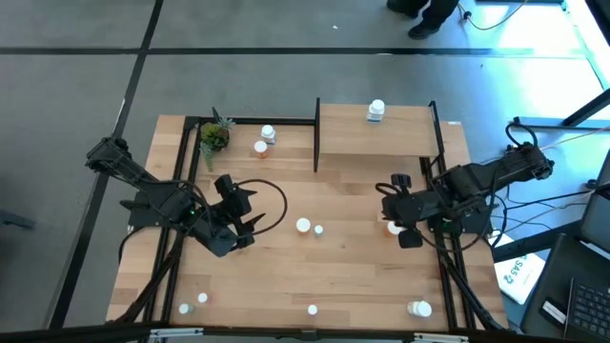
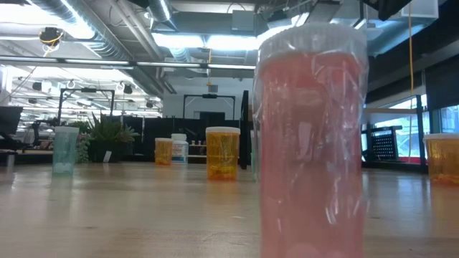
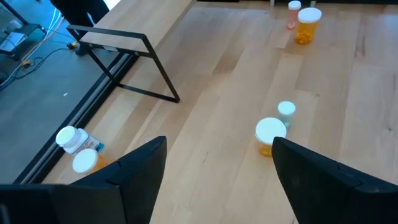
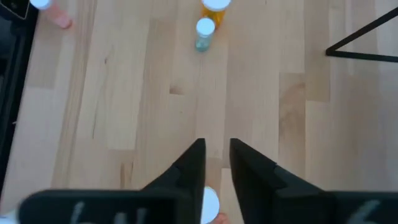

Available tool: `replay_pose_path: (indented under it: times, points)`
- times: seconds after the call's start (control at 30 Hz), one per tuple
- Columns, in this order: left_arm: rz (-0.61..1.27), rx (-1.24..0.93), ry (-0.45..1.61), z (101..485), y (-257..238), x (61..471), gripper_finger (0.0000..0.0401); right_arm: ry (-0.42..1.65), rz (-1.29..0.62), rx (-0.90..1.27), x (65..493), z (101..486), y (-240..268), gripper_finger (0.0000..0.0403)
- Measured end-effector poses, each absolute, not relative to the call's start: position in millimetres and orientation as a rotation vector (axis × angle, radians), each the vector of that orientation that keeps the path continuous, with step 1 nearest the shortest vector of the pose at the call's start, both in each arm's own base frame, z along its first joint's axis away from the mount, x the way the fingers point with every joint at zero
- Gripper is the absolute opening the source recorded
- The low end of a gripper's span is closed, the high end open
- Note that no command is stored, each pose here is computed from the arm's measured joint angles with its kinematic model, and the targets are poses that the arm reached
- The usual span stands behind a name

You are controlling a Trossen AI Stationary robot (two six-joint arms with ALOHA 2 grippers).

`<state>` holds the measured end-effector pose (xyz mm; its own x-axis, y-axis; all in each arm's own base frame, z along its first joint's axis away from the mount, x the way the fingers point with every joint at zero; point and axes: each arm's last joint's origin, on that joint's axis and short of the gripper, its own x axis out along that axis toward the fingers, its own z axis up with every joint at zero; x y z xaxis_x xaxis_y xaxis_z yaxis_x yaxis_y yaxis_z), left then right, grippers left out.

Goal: Pick and place medicine bottles onto shelf by color

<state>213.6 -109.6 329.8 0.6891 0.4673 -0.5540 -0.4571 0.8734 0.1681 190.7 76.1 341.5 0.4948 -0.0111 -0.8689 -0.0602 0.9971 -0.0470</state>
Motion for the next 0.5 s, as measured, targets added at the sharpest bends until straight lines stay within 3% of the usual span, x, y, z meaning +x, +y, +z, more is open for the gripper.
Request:
replay_pose_path:
  times: [0.3, 0.5]
  points:
    - [0.519, 0.026, 0.633, 329.3, -109.1, 212.9, 0.0286, 1.014, 0.039, -0.060, 195.3, 342.8, 78.1, 0.0173]
    - [0.520, 0.029, 0.635, 329.1, -109.0, 212.7, 0.0286, 1.039, 0.083, -0.139, 193.2, 341.6, 77.4, 0.0198]
